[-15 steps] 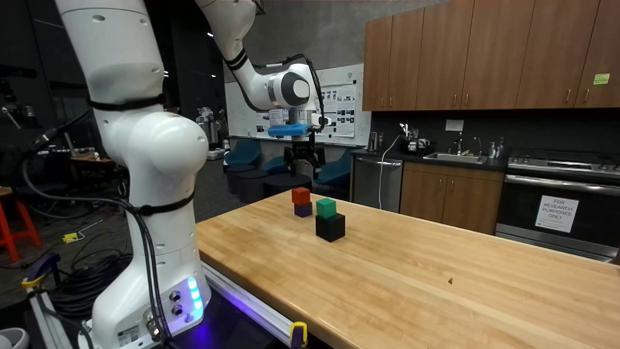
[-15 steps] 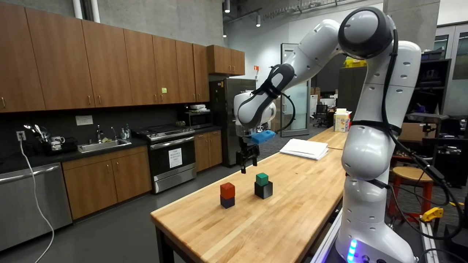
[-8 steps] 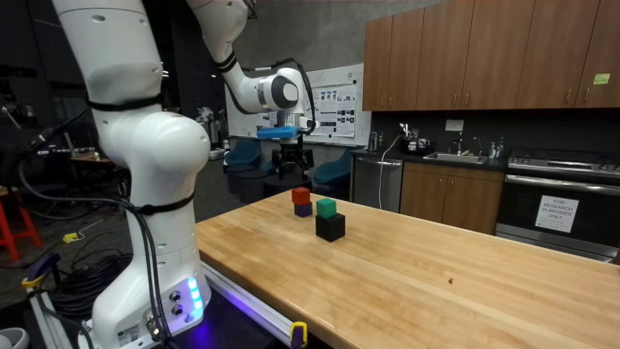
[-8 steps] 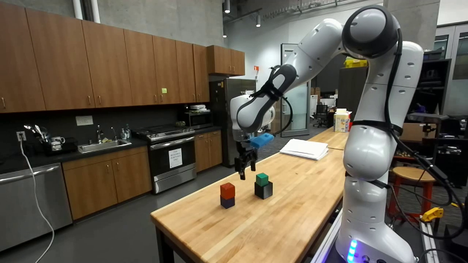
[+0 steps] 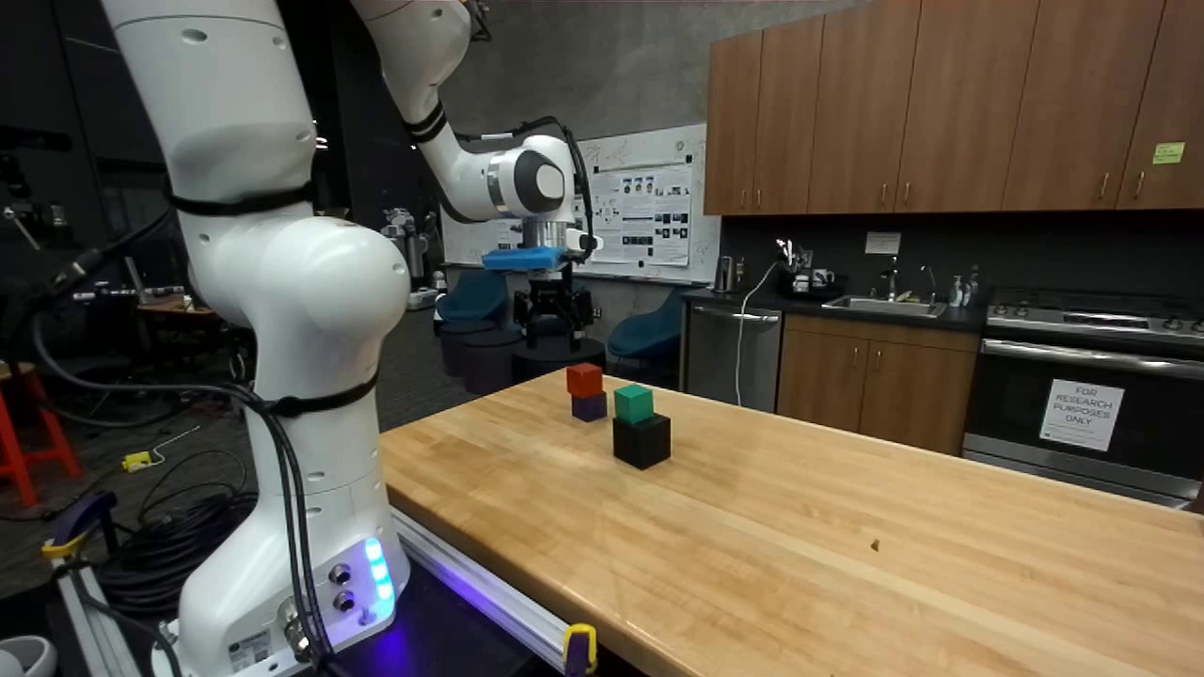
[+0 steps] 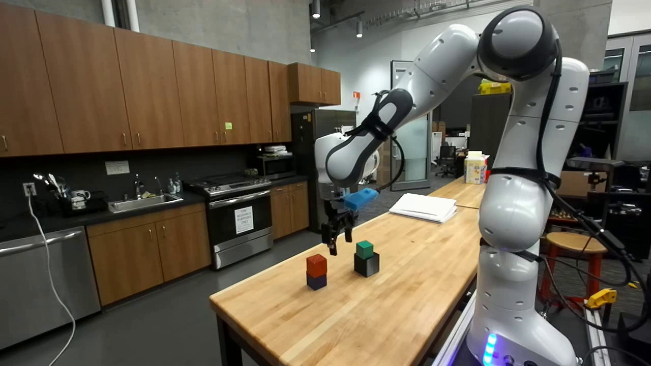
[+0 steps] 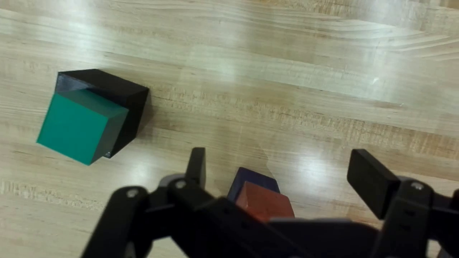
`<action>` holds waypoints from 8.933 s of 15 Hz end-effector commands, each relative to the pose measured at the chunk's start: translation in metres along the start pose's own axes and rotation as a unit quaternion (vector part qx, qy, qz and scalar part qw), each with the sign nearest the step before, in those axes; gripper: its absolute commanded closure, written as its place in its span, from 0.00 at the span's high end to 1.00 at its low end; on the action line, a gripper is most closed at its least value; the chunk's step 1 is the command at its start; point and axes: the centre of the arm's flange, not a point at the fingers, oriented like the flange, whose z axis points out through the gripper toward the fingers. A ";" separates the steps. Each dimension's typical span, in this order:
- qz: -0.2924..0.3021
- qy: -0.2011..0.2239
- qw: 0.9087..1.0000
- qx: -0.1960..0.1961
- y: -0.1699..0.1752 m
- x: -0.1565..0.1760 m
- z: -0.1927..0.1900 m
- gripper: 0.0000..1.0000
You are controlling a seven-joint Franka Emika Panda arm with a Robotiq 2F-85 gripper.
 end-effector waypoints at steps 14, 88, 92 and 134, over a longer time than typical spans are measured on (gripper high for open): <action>0.060 0.017 0.997 0.044 -0.048 0.024 0.033 1.00; 0.087 0.006 0.996 0.001 0.179 0.037 -0.039 0.30; 0.091 0.008 0.996 0.010 0.185 0.016 -0.037 0.30; 0.086 0.036 0.996 0.004 0.146 -0.008 0.007 0.30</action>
